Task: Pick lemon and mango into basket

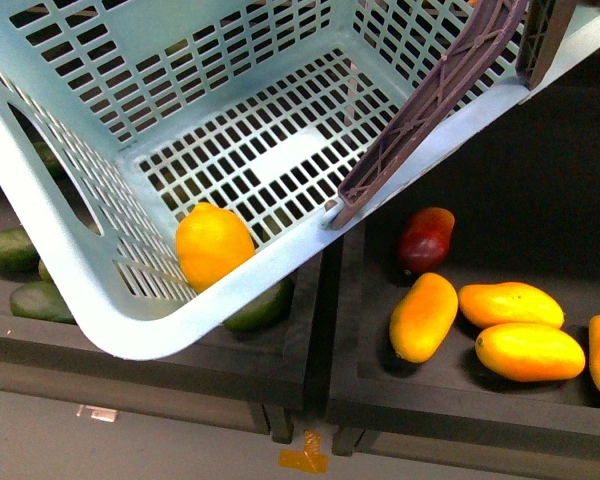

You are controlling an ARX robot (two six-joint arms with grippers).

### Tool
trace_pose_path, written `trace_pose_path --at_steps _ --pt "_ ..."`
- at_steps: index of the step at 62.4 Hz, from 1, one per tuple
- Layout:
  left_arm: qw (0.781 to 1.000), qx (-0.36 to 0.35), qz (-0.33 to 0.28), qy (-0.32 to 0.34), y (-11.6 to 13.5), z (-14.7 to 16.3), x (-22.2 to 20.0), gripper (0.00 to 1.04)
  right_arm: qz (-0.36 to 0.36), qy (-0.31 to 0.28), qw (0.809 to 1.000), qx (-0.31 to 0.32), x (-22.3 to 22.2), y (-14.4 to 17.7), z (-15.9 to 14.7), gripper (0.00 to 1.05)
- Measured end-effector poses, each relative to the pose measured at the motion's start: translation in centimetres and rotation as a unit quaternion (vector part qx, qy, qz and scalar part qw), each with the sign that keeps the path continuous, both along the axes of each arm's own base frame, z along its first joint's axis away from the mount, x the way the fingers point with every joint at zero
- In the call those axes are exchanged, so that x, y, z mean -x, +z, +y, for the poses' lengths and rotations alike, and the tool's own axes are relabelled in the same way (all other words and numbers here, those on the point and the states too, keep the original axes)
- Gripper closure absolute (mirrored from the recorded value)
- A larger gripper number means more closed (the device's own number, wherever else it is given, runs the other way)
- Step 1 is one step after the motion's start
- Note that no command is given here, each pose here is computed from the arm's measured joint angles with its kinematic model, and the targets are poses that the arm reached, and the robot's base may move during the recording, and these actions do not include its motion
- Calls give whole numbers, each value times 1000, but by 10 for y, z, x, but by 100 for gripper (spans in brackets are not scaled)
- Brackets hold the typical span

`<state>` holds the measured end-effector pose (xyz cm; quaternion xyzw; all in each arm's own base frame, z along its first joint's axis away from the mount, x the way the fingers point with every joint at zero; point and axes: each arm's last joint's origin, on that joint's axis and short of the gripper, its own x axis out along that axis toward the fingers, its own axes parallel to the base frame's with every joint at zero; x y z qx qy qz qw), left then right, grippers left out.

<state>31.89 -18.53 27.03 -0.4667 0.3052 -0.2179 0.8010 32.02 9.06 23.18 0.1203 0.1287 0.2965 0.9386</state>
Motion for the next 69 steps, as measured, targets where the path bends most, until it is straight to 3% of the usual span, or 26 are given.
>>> trace_pose_path --at_steps 12,20,25,35,40,47,58,69 --pt "1000 -1 0 0 0 0 0 88 13 -51 999 -7 -24 4 29 41" --pt "1000 0 0 -1 0 0 0 88 19 -90 995 -24 -30 7 30 24" --pt "1000 -1 -1 2 0 0 0 88 21 -128 991 -36 -28 6 21 8" --pt "1000 1 4 -1 -1 0 0 88 23 -219 975 -35 -8 8 -14 9" --pt "1000 -1 2 3 -1 0 0 88 -56 -288 956 2 16 10 -37 20" --pt "1000 -4 0 6 -1 1 0 88 -122 -308 942 59 52 6 -58 37" --pt "1000 -1 1 -5 -1 -1 1 88 -119 -296 942 108 86 -22 -68 67" --pt "1000 -1 3 1 -1 0 1 88 -122 -296 940 116 113 -35 -76 99"
